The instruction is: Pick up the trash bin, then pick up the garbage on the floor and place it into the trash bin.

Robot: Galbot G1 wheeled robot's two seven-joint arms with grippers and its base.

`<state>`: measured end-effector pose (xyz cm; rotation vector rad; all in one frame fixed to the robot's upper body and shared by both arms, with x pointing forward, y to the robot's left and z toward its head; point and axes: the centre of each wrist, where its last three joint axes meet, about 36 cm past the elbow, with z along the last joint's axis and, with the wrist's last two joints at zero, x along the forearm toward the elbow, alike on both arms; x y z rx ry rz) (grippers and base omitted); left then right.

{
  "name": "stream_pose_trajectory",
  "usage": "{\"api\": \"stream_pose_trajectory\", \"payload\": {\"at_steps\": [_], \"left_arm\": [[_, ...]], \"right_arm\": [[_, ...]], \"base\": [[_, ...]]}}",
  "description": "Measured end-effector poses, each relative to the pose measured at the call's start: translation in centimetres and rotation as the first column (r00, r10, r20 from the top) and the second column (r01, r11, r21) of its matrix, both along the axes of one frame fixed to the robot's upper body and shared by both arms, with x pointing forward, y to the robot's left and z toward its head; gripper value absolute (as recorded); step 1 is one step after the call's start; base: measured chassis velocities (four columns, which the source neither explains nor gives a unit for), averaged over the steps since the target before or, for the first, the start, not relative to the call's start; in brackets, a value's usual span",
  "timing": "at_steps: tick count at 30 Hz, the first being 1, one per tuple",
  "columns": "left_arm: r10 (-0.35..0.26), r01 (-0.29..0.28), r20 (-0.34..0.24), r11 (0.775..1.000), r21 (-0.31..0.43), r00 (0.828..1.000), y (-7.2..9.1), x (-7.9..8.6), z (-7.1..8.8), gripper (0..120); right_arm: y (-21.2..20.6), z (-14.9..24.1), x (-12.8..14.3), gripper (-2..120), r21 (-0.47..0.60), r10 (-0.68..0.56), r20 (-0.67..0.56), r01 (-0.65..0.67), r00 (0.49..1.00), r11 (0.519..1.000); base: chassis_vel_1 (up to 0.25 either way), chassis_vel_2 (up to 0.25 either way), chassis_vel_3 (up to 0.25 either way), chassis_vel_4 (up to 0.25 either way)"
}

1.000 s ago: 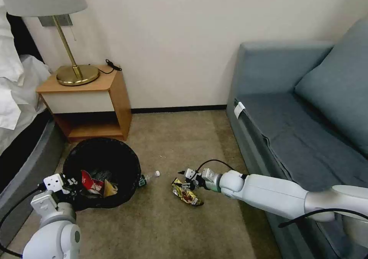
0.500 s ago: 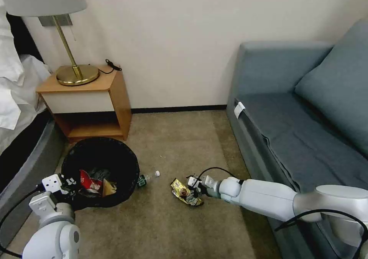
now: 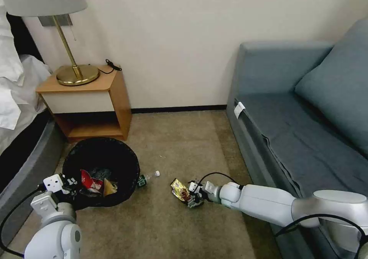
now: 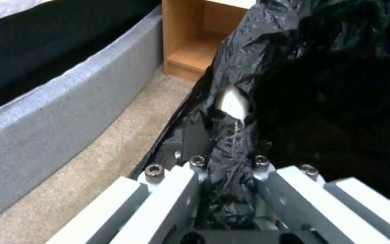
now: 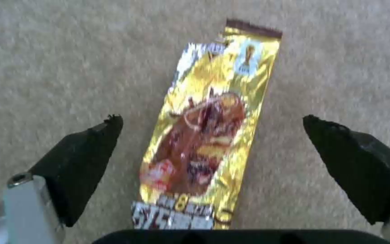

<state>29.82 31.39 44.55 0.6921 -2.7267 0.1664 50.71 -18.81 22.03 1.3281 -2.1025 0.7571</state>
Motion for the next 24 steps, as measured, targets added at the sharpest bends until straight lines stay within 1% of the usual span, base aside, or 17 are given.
{"api": "stream_pose_trajectory", "payload": {"at_steps": [7, 10, 17, 24], "left_arm": [[-0.002, 0.002, 0.003, 1.0, -0.002, 1.0, 0.0, 0.1, -0.1, 1], [-0.003, 0.003, 0.004, 1.0, -0.002, 1.0, 0.0, 0.1, -0.1, 1], [-0.008, 0.008, 0.01, 1.0, -0.002, 1.0, -0.2, 0.2, -0.1, 1], [-0.006, 0.006, 0.015, 1.0, 0.001, 1.0, -0.1, 0.1, -0.2, 1]], "right_arm": [[-0.6, -0.8, -0.5, 100, -0.014, -0.015, -0.012, 0.015, 1.0, 1.0], [-1.0, -1.9, -1.3, 100, -0.023, -0.029, -0.032, 0.028, 0.999, 0.999], [-0.5, -3.6, -2.2, 100, -0.027, -0.023, -0.046, 0.022, 0.999, 0.999], [-0.1, -3.8, -1.9, 100, -0.024, -0.017, -0.04, 0.016, 0.999, 1.0]], "base": [[0.0, 0.0, 0.0, 0.0], [0.0, 0.0, 0.0, 0.0], [0.0, 0.0, 0.0, 0.0], [0.0, 0.0, 0.0, 0.0]]}}
